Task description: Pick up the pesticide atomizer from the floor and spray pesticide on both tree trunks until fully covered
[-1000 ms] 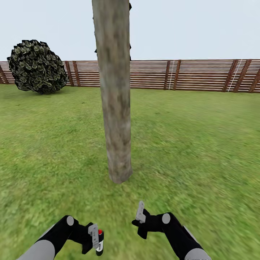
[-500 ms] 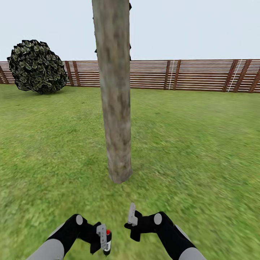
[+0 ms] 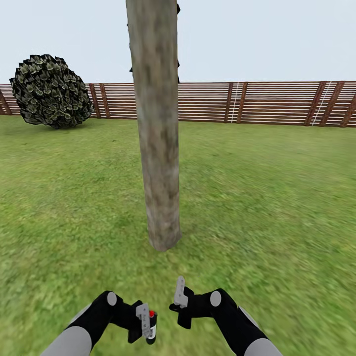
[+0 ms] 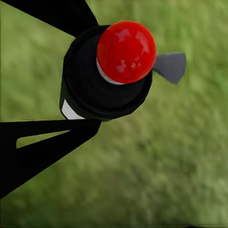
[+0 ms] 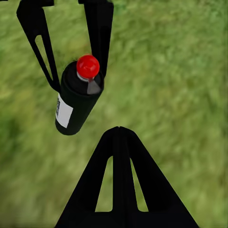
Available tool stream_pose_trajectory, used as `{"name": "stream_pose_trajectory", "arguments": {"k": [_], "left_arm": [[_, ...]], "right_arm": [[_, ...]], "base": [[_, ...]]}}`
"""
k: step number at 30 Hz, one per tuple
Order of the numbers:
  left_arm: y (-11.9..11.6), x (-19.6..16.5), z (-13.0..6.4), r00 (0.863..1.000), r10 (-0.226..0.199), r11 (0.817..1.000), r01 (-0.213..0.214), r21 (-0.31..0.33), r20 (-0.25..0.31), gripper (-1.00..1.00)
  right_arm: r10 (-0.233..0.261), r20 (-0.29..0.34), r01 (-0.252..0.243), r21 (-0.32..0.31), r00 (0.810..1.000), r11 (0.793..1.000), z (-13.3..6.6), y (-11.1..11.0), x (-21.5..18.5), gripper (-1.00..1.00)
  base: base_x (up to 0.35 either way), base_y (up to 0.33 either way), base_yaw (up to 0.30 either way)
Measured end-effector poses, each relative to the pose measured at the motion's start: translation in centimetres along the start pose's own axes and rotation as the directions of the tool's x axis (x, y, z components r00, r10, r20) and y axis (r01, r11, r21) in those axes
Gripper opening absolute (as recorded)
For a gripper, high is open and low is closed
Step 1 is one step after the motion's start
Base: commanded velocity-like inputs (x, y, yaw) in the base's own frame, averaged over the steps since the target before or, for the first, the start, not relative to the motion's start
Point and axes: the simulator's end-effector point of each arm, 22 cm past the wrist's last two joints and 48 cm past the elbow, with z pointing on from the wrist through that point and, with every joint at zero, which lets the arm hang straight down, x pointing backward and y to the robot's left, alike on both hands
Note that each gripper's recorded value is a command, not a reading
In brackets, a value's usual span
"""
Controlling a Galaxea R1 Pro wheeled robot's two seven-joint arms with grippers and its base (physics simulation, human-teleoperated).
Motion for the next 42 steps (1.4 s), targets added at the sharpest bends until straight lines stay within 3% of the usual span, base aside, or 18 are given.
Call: {"name": "stream_pose_trajectory", "arguments": {"k": [34, 42], "left_arm": [[-1.3, -4.4, 1.8, 0.998, 0.015, 1.0, -0.017, 0.022, 0.068, -1.0], [-1.1, -5.6, 1.7, 0.993, -0.014, 1.0, 0.012, 0.015, 0.12, -1.0]], "right_arm": [[0.001, -0.001, -0.001, 0.0, 1.0, 1.0, 0.0, 0.0, 0.1, -1.0], [0.002, -0.001, -0.002, 0.0, 1.0, 1.0, 0.0, 0.0, 0.1, -1.0]], "base": [[0.0, 0.0, 0.0], [0.0, 0.0, 0.0]]}}
